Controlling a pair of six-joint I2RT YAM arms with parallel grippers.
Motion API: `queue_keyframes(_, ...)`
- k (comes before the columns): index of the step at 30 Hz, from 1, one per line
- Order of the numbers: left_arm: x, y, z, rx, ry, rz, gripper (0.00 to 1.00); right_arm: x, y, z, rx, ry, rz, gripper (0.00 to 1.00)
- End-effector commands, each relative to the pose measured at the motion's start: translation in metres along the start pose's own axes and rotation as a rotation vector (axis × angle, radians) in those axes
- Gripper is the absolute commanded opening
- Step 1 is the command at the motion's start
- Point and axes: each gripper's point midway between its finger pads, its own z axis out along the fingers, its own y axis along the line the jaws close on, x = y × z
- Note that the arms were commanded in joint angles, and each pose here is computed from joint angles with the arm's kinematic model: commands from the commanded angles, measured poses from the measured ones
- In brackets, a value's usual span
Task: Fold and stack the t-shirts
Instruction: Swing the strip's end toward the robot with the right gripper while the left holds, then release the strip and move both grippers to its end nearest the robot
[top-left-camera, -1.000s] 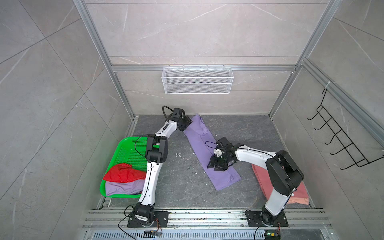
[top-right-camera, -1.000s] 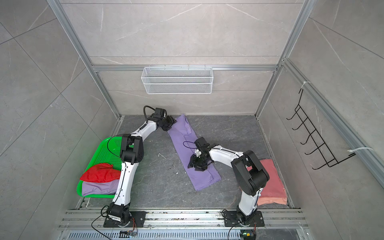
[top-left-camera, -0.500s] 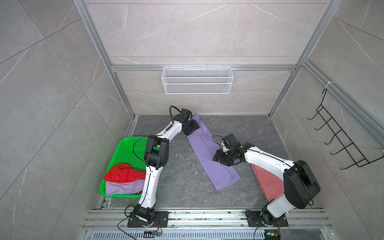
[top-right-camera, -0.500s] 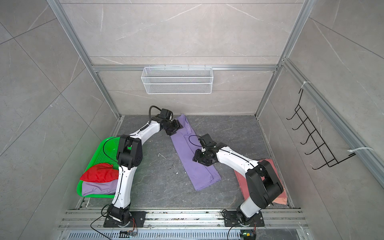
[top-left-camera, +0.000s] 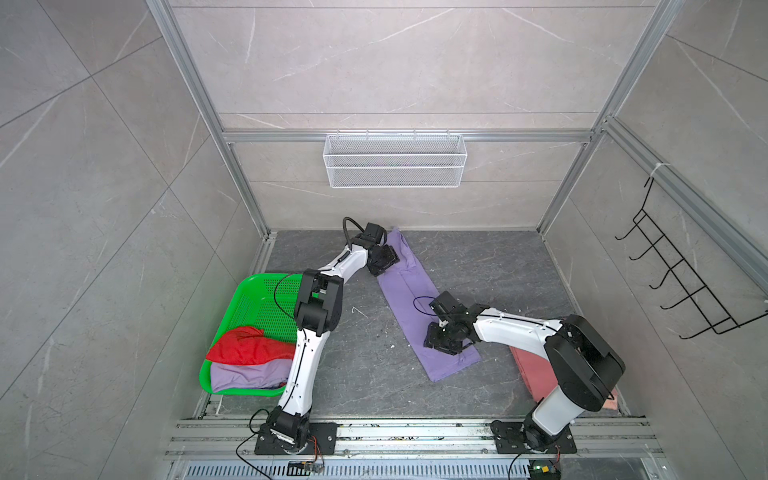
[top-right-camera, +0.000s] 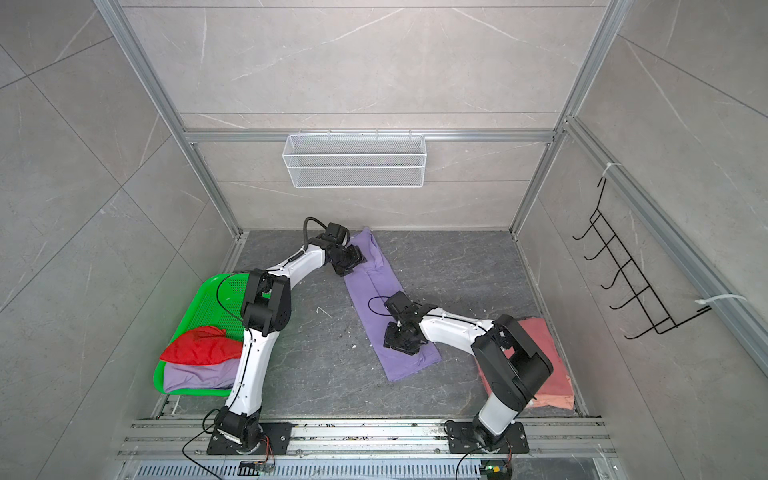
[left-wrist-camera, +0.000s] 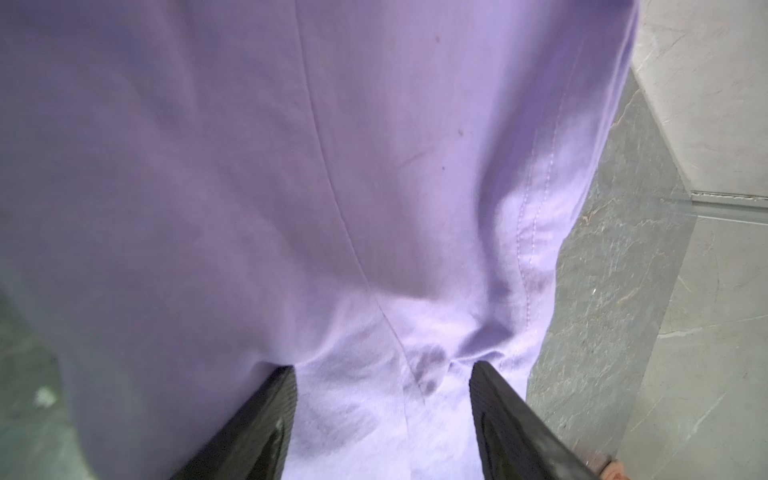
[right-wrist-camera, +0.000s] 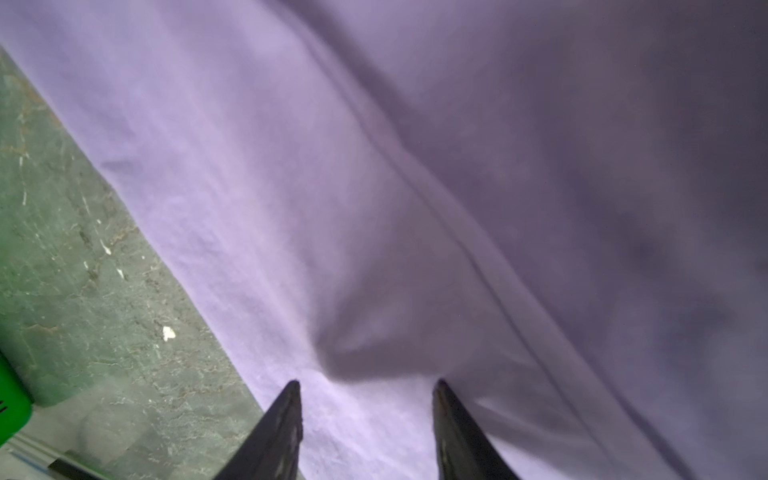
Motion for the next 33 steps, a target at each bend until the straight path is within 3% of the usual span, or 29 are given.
queue_keyframes(1,0.008,0.004,0.038,0.058,0.068,-0.007,0.69,0.030,-0.002,0.020,0.054,0.061,-0.018,0.52)
queue_keyframes(7,0.006,-0.034,0.057,0.223,0.108,0.070,0.68,0.054,0.024,0.034,0.066,0.096,-0.109,0.52)
queue_keyframes(14,-0.001,-0.030,0.037,0.188,0.068,0.099,0.69,0.052,0.019,0.022,0.101,0.059,-0.121,0.52)
queue_keyframes(19,-0.002,-0.087,-0.025,0.395,0.082,0.210,0.68,0.036,0.064,-0.032,-0.050,-0.049,-0.212,0.56)
queue_keyframes(23,0.012,-0.117,-0.089,0.486,0.079,0.279,0.69,0.019,0.085,-0.087,-0.155,-0.188,-0.205,0.61)
queue_keyframes(28,0.050,-0.105,-0.140,0.475,0.105,0.295,0.73,-0.002,0.056,-0.134,-0.035,-0.358,-0.136,0.73)
queue_keyframes(33,0.092,-0.067,-0.184,0.428,0.042,0.304,0.81,-0.014,0.010,-0.164,0.096,-0.502,-0.028,0.85)
